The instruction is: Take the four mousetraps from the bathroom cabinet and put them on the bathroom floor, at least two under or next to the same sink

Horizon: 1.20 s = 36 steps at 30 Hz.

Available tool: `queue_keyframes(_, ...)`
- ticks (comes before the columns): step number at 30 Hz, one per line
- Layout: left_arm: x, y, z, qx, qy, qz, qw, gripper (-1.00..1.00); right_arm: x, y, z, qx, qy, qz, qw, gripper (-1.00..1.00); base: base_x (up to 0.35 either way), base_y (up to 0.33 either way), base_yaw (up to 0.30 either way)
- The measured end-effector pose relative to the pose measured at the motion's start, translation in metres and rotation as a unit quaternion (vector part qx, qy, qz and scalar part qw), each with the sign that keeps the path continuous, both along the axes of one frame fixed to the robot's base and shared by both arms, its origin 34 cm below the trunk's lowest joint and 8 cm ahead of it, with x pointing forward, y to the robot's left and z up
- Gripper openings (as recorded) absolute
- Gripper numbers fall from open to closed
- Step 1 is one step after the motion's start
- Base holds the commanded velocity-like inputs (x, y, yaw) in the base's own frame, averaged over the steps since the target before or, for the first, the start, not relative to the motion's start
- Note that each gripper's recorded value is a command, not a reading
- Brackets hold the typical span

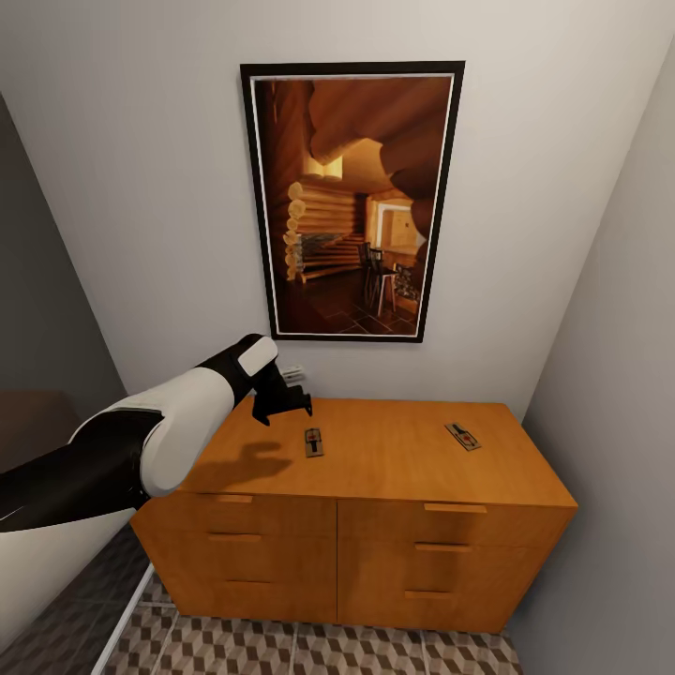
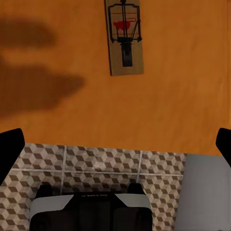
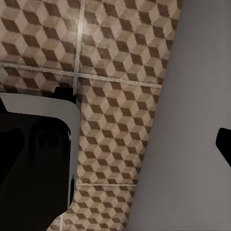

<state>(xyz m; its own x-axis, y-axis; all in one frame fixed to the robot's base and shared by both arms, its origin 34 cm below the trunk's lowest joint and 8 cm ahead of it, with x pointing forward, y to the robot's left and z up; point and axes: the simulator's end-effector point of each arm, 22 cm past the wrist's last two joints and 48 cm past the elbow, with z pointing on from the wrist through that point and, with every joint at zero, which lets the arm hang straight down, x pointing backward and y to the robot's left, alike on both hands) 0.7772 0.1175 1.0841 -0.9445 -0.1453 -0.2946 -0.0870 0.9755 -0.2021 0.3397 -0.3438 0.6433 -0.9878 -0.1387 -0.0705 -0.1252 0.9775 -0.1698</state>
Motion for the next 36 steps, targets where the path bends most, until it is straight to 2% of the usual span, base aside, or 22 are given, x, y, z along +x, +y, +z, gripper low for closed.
queue_keyframes(7, 0.000, 0.001, -0.001, 0.002, 0.000, 0.001, 1.0000, 1.00, 0.000, 0.000, 0.000, 0.000, 0.000, 0.000, 1.0000, 1.00, 0.000, 0.000, -0.025)
queue_keyframes(19, 0.000, 0.001, -0.001, 0.003, 0.000, 0.001, 1.0000, 1.00, 0.000, 0.000, 0.000, 0.000, 0.000, -0.001, 1.0000, 1.00, 0.000, 0.000, -0.216)
queue_keyframes(27, 0.000, 0.002, -0.001, 0.004, 0.000, 0.001, 1.0000, 1.00, 0.000, 0.000, 0.000, 0.000, 0.000, -0.001, 1.0000, 1.00, 0.000, 0.000, -0.066)
queue_keyframes(33, 0.000, 0.009, -0.002, 0.019, 0.001, 0.006, 0.9998, 1.00, 0.000, 0.000, 0.000, 0.000, 0.000, 0.000, 1.0000, 1.00, 0.000, 0.000, -0.011)
queue_keyframes(36, -0.001, 0.017, -0.003, 0.036, 0.004, 0.011, 0.9993, 1.00, 0.000, 0.000, 0.000, 0.000, 0.000, 0.000, 1.0000, 1.00, 0.000, 0.000, -0.053)
